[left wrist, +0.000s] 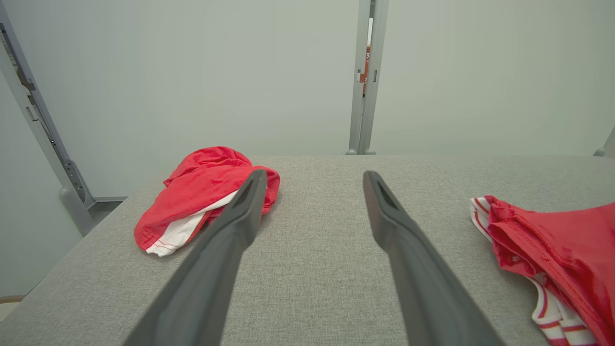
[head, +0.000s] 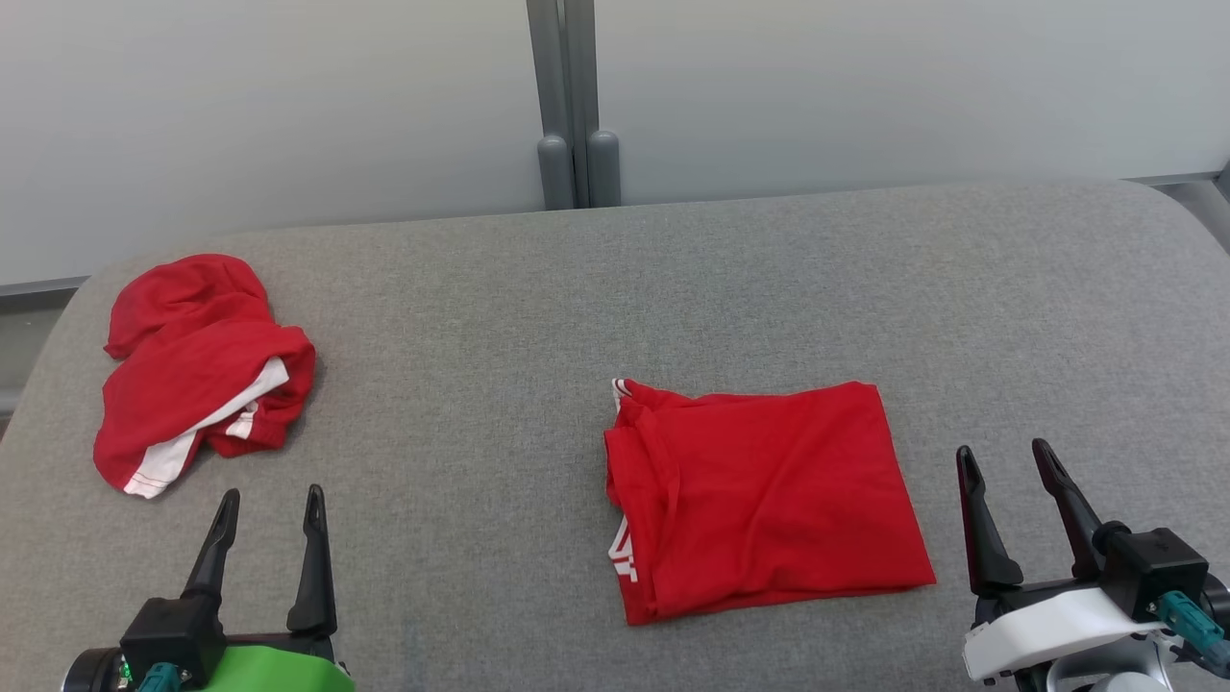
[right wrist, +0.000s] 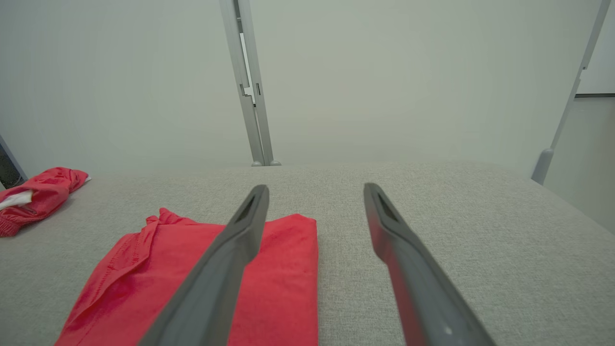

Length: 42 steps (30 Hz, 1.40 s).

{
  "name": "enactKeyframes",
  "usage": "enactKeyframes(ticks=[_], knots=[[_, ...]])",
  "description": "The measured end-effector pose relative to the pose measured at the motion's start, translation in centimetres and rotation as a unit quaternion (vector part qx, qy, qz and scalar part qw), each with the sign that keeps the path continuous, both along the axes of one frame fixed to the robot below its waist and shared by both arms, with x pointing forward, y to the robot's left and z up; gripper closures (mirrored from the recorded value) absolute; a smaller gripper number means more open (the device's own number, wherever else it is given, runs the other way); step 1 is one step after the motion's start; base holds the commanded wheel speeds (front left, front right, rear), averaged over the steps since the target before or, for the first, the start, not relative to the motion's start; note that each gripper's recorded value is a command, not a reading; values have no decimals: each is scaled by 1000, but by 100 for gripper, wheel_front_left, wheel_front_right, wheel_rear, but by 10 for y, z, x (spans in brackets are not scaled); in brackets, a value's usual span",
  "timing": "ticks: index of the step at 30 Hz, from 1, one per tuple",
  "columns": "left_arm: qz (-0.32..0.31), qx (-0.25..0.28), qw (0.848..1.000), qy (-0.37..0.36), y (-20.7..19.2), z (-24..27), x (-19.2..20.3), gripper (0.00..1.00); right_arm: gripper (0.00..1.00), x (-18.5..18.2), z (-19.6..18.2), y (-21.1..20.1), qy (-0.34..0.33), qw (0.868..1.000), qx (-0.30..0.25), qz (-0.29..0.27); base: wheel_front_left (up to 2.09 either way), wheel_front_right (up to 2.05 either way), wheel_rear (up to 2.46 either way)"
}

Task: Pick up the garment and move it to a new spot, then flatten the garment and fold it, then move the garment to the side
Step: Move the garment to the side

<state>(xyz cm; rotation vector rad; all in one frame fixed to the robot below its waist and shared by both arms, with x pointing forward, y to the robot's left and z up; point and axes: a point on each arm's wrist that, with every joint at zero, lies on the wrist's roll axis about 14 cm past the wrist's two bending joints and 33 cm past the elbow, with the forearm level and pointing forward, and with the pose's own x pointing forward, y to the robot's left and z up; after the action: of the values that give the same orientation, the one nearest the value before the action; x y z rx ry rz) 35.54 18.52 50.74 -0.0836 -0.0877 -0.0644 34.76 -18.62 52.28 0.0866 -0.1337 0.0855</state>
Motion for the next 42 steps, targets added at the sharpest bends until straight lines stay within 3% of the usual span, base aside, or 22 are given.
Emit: enactKeyframes(ticks=[11, 15, 22, 33, 42], knots=[[1, 0, 1000, 5, 1, -3, 0, 0, 0, 3, 0, 1, 1, 1000, -14, 9, 0, 0, 0], [1, 0, 1000, 8, 1, -5, 2, 0, 0, 18, 18, 3, -24, 999, -31, 22, 0, 0, 0], [0, 1, 1000, 14, 0, -9, 3, 0, 0, 48, 12, 13, 2, 997, -52, 49, 0, 0, 0], [8, 0, 1000, 28, 5, -18, 11, 0, 0, 70, -61, 17, 130, 988, -56, 63, 0, 0, 0], [7, -2, 999, 40, 4, -27, 23, 0, 0, 65, -126, 24, 235, 969, -43, 68, 0, 0, 0]])
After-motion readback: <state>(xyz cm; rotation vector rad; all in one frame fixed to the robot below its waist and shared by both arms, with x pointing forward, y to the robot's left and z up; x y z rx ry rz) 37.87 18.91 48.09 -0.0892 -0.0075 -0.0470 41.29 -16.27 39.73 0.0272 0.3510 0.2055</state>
